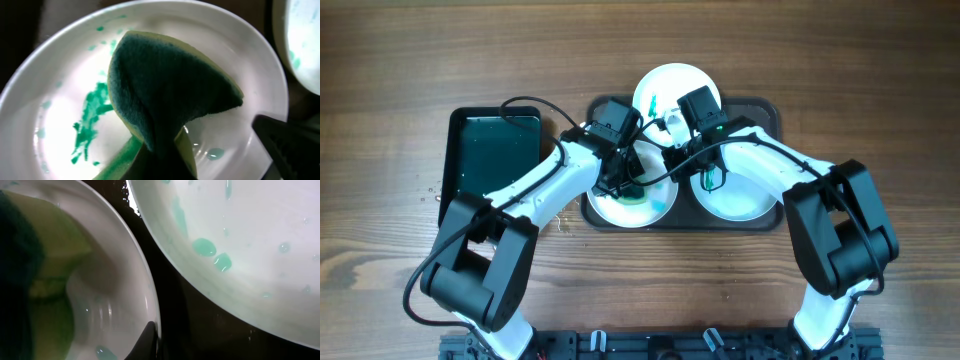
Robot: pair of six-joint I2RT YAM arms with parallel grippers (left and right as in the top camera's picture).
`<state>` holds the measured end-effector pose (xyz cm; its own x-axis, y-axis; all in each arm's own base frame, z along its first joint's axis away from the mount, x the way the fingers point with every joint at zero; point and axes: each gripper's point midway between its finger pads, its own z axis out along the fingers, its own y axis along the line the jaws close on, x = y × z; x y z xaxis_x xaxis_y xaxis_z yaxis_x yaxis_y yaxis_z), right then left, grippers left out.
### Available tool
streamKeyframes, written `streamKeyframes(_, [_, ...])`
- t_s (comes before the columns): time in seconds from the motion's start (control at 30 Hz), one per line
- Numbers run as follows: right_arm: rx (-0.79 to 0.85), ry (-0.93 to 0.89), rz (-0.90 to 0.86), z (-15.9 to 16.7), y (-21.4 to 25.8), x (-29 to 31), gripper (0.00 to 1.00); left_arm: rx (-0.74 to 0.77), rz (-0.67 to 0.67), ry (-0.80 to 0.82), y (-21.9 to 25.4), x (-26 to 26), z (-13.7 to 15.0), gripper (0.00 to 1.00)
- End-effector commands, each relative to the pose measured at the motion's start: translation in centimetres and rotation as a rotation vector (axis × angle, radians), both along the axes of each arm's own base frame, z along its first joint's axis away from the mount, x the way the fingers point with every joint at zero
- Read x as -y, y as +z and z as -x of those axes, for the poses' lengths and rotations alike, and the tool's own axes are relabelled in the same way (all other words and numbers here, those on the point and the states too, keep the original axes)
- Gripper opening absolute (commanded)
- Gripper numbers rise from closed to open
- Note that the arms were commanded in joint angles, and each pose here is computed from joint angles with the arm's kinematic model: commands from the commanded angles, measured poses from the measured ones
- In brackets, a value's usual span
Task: Clean dirty plates on tray and stack at the side
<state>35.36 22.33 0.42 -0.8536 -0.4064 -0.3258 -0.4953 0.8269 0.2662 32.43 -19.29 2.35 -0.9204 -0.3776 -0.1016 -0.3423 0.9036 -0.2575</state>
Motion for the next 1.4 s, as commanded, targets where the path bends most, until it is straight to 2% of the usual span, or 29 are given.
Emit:
streamKeyframes(0.0, [-0.025, 0.002, 0.011, 0.4, -1.0, 0.1, 0.04, -0.007, -0.147, 0.022, -1.6, -2.8, 0.9, 0.04])
streamKeyframes(0.17, [-0.026, 0.002, 0.011, 0.4, -1.0, 0.1, 0.04, 0.005, -0.373, 0.056, -1.6, -7.2, 1.5, 0.04])
streamKeyframes(0.33, [-0.026, 0.001, 0.011, 0.4, -1.0, 0.1, 0.04, 0.069, -0.448, 0.084, 1.2, -8.8, 0.6, 0.04])
streamKeyframes(0.43, [-0.026, 0.001, 0.011, 0.4, -1.0, 0.1, 0.04, 0.116, -0.335, 0.087, 2.7, -7.0, -0.2, 0.04])
streamKeyframes(0.57, [-0.024, -0.003, 0.009, 0.3, -1.0, 0.1, 0.04, 0.085, 0.005, 0.007, 2.5, -0.3, -0.5, 0.04])
streamKeyframes(0.63, [-0.025, -0.003, 0.009, 0.4, -1.0, 0.1, 0.04, 0.086, 0.09, -0.033, 2.2, 2.0, -0.7, 0.04])
streamKeyframes(0.73, [-0.026, -0.003, 0.009, 0.4, -1.0, 0.1, 0.04, 0.061, 0.065, -0.058, 0.4, 2.8, -0.2, 0.04])
streamKeyframes(0.8, [-0.025, -0.003, 0.009, 0.4, -1.0, 0.1, 0.04, 0.037, -0.01, -0.043, -0.8, 1.5, 0.2, 0.04])
streamKeyframes(1.0, [-0.026, -0.003, 0.01, 0.4, -0.9, 0.1, 0.04, 0.004, -0.34, 0.048, -1.4, -6.2, 1.0, 0.04])
streamKeyframes(1.1, [-0.015, -0.005, 0.004, 0.2, -0.2, 0.0, 0.04, 0.0, -0.414, 0.082, -0.4, -8.6, 1.3, 0.04])
streamKeyframes(1.2, [0.022, -0.005, -0.013, -0.3, 1.3, -0.2, 0.04, 0.088, -0.353, 0.113, 2.4, -8.3, 0.0, 0.04])
streamKeyframes(1.37, [0.117, -0.014, 0.01, -1.0, 4.5, 0.4, 0.04, 0.277, -0.14, 0.127, 8.6, -5.6, -1.9, 0.04])
